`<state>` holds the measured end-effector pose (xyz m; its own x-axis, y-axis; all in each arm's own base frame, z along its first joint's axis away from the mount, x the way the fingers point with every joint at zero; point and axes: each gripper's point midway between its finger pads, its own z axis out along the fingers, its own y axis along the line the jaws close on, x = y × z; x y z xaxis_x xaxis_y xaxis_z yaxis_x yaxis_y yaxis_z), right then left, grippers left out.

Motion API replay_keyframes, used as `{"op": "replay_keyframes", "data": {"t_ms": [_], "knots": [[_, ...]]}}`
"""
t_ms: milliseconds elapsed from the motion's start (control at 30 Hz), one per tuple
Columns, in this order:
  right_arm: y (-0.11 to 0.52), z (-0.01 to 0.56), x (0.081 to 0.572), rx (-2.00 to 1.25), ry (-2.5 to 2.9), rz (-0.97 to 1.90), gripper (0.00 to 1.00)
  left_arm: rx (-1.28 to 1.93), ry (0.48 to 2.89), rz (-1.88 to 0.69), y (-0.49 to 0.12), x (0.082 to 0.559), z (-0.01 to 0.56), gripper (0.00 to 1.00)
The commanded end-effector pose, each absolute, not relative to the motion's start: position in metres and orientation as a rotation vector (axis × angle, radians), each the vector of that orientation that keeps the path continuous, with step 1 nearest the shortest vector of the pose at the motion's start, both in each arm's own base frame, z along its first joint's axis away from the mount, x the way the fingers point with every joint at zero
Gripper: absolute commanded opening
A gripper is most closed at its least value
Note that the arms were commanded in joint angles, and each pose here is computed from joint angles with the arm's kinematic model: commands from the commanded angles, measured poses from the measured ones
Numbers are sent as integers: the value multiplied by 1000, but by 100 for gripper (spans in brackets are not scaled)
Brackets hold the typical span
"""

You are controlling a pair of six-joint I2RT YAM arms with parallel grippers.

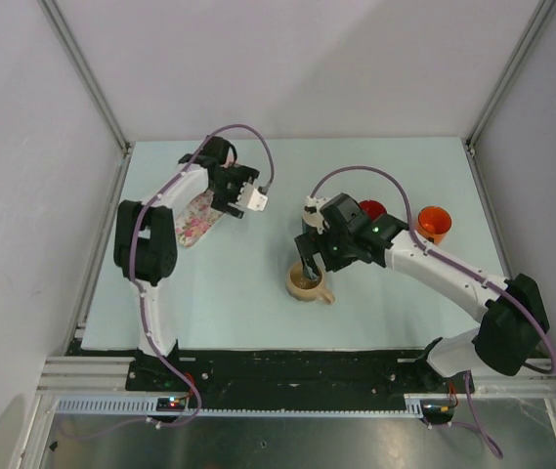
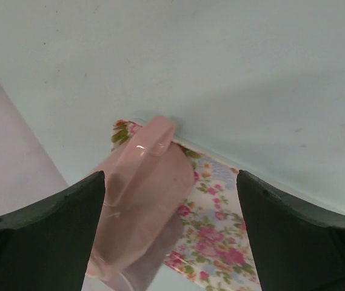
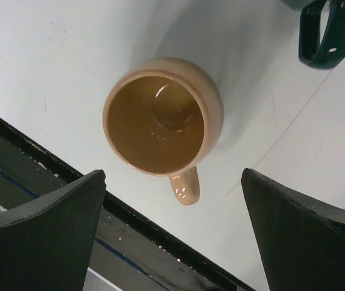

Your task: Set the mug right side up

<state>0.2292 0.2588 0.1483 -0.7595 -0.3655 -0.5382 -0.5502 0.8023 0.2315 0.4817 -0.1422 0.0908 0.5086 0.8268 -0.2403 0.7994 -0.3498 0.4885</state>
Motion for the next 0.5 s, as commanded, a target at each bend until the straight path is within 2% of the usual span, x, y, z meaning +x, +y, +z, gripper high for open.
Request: {"op": "replay_keyframes", "data": {"t_ms": [0,167,367,467], "knots": [[259,149,226,-633,2511,558,99,2241,1200,208,-152,516,111,93],[258,139,223,-624,2547,551,99,2301,1205,247,-155,527,91,88],[257,137,223,-628,2554,550,99,2370,1246,306,-143,536,68,69],[257,138,224,-624,2551,554,99,2385,1264,309,-141,534,61,54]]}}
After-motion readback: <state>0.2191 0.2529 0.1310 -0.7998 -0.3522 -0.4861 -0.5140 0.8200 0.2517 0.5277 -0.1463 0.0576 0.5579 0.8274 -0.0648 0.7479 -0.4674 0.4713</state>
